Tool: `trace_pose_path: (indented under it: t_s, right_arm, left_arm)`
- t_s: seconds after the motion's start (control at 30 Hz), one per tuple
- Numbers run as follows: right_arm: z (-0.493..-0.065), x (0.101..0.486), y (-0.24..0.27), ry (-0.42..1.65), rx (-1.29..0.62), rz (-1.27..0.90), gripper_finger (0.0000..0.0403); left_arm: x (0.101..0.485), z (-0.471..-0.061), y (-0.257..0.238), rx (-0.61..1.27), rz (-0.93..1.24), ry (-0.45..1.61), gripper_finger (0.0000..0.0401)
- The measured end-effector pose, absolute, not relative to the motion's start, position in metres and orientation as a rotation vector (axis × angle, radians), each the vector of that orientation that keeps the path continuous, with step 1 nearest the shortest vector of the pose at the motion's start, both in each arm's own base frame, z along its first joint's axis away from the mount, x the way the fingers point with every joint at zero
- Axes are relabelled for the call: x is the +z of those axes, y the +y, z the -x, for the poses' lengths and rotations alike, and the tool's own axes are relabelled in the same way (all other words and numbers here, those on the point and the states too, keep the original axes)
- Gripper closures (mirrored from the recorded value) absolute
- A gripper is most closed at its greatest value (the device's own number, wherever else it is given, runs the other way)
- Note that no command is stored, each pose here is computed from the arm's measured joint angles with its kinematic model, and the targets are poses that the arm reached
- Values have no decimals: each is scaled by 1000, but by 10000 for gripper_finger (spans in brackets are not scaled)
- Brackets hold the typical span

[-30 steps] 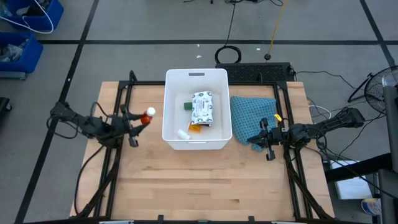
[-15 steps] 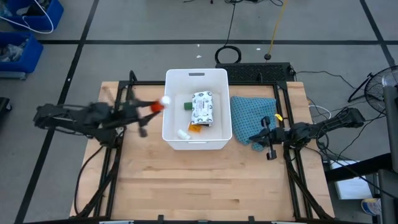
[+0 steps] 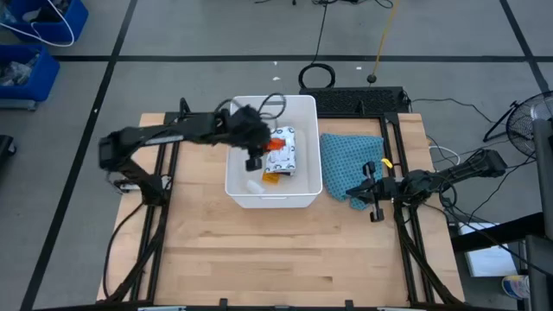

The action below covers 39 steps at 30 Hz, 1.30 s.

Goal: Pick & place medical supplies in basket/bin
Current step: Put the red pill bottle into the white bin

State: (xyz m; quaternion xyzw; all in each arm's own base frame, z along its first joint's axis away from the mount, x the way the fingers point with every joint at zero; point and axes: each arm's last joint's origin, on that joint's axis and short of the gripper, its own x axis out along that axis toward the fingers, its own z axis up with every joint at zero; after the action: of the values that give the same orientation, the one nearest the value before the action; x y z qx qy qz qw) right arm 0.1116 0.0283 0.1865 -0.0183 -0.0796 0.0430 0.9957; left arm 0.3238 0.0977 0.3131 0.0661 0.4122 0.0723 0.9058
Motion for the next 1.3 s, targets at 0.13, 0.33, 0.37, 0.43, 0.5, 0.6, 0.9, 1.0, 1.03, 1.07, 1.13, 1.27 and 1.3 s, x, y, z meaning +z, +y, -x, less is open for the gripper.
trace_pose_path:
  t_s: [0.13,0.33,0.37,0.43,0.5,0.6,0.9,1.0,1.03,1.07,1.13,1.27,1.3]
  right_arm:
    - [-112,186,28,-152,88,25,403]
    - [-112,182,29,-115,93,-8,403]
    - [-112,182,29,-109,93,-13,403]
    - [-112,181,29,-100,94,-20,403]
    - [-112,181,29,-96,95,-29,403]
    - [-112,181,29,-96,95,-40,403]
    - [-112,181,29,-99,93,-10,403]
    - [-112,181,29,-103,92,6,403]
    - [-112,182,29,-107,92,10,403]
    - [-112,182,29,-109,91,12,403]
    - [-112,182,29,-108,91,16,403]
    - [-112,182,29,-108,91,21,403]
    - [-112,182,29,-108,91,22,403]
  left_arm:
    - [317,-344,118,94,-128,906,247]
    - [318,-355,143,46,-106,1008,251]
    - [318,-354,147,45,-102,1031,253]
    - [317,-351,157,54,-81,1074,253]
    - [319,-345,169,88,-56,1092,249]
    - [315,-338,187,135,43,1099,246]
    - [288,-341,189,80,142,1198,251]
    - [272,-346,190,67,173,1253,243]
    - [267,-346,190,64,189,1279,243]
    - [261,-347,191,64,206,1309,245]
    - [250,-346,191,65,236,1377,252]
    - [236,-347,190,79,301,1469,254]
    - [233,-347,190,80,314,1483,252]
